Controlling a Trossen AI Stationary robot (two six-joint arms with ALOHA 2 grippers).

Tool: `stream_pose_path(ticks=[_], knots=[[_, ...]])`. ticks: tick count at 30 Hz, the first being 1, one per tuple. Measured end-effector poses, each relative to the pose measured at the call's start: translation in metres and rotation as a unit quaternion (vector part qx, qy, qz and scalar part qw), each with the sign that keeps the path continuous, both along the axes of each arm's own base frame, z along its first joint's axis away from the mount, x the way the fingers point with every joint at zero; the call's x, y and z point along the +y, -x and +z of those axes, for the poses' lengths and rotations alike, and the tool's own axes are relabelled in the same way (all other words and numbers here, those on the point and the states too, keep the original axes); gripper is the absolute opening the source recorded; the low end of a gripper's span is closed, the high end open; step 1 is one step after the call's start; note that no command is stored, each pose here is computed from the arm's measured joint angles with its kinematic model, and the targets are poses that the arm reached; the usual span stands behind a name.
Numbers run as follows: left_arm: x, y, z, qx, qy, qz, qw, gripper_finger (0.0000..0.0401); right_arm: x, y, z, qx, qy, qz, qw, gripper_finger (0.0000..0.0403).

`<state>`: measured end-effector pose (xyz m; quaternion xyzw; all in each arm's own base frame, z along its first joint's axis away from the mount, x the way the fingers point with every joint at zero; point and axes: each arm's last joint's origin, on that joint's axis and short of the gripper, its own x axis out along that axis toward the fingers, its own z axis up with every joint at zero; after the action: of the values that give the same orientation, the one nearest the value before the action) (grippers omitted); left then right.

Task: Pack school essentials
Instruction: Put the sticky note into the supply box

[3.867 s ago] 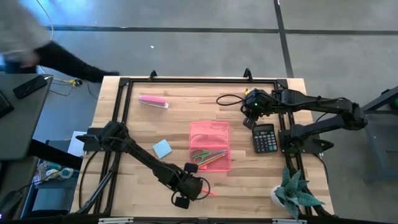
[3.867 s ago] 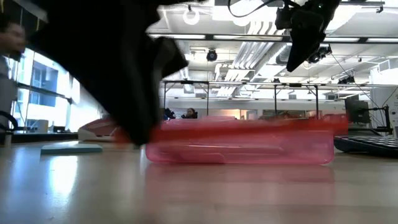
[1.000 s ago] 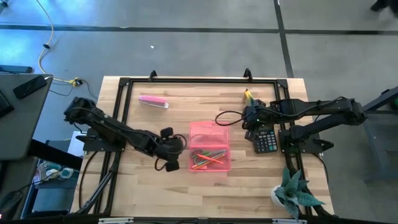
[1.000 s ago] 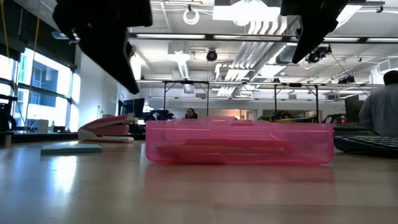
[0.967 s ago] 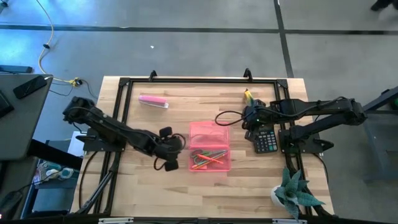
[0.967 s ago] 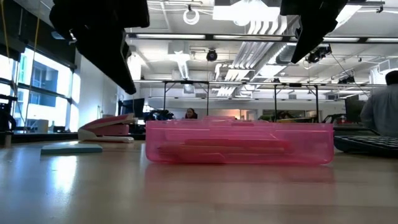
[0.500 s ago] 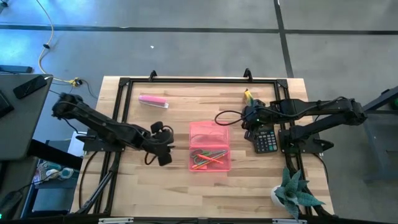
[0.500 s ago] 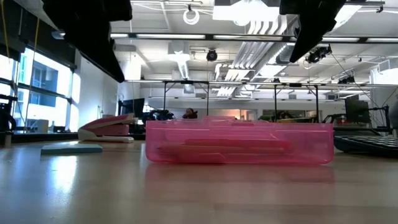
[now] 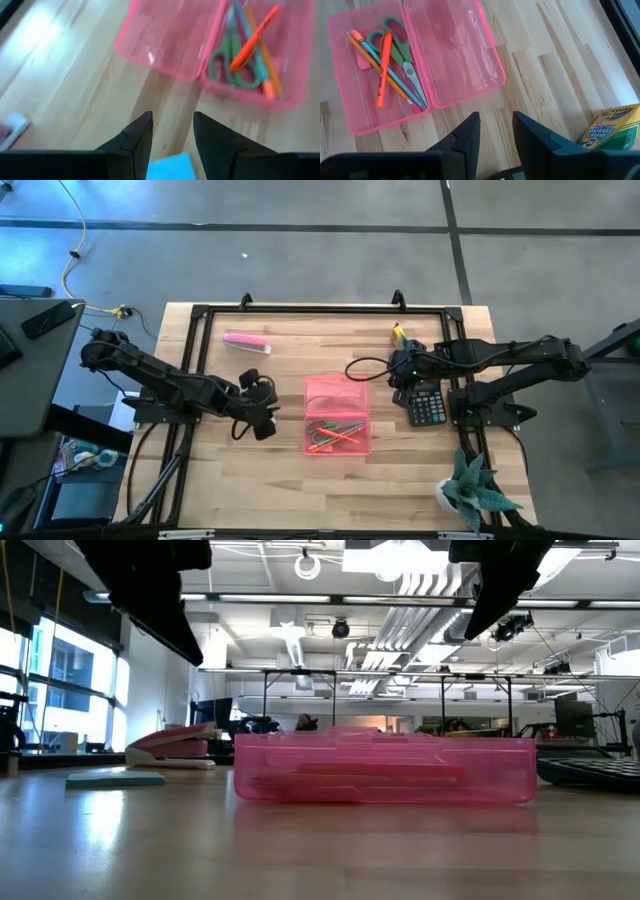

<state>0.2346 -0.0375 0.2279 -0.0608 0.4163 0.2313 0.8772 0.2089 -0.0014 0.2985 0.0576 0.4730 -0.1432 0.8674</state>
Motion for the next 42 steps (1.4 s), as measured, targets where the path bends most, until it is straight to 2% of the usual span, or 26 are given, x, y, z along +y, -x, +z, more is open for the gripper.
stream_pose_path(ticks=[9,17,20,23,26,34,42], knots=[[0.009,0.017,-0.004,0.054,0.022,0.078,0.995,0.0131,0.0,0.0,0.0,-0.002,0.0,0.0,1.0,0.0107],[0.009,0.018,-0.007,0.049,0.052,0.129,0.989,0.0131,0.0,0.0,0.0,-0.002,0.0,0.0,1.0,0.0107],[0.009,0.02,-0.009,0.054,0.072,0.148,0.985,0.0142,0.0,0.0,0.0,-0.002,0.0,0.0,1.0,0.0107],[0.007,0.02,-0.015,0.069,0.109,0.185,0.974,0.0174,0.0,0.0,0.0,-0.002,0.0,0.0,1.0,0.0107],[0.005,0.018,-0.022,0.089,0.136,0.204,0.965,0.0223,0.0,0.0,0.0,-0.002,0.0,0.0,1.0,0.0107],[-0.005,0.01,-0.04,0.131,0.125,0.194,0.964,0.0386,0.0,0.0,0.0,-0.002,0.0,0.0,1.0,0.0107],[-0.015,0.006,-0.049,0.134,0.122,0.179,0.967,0.0398,0.0,-0.001,0.0,-0.005,0.0,0.0,1.0,0.0107]])
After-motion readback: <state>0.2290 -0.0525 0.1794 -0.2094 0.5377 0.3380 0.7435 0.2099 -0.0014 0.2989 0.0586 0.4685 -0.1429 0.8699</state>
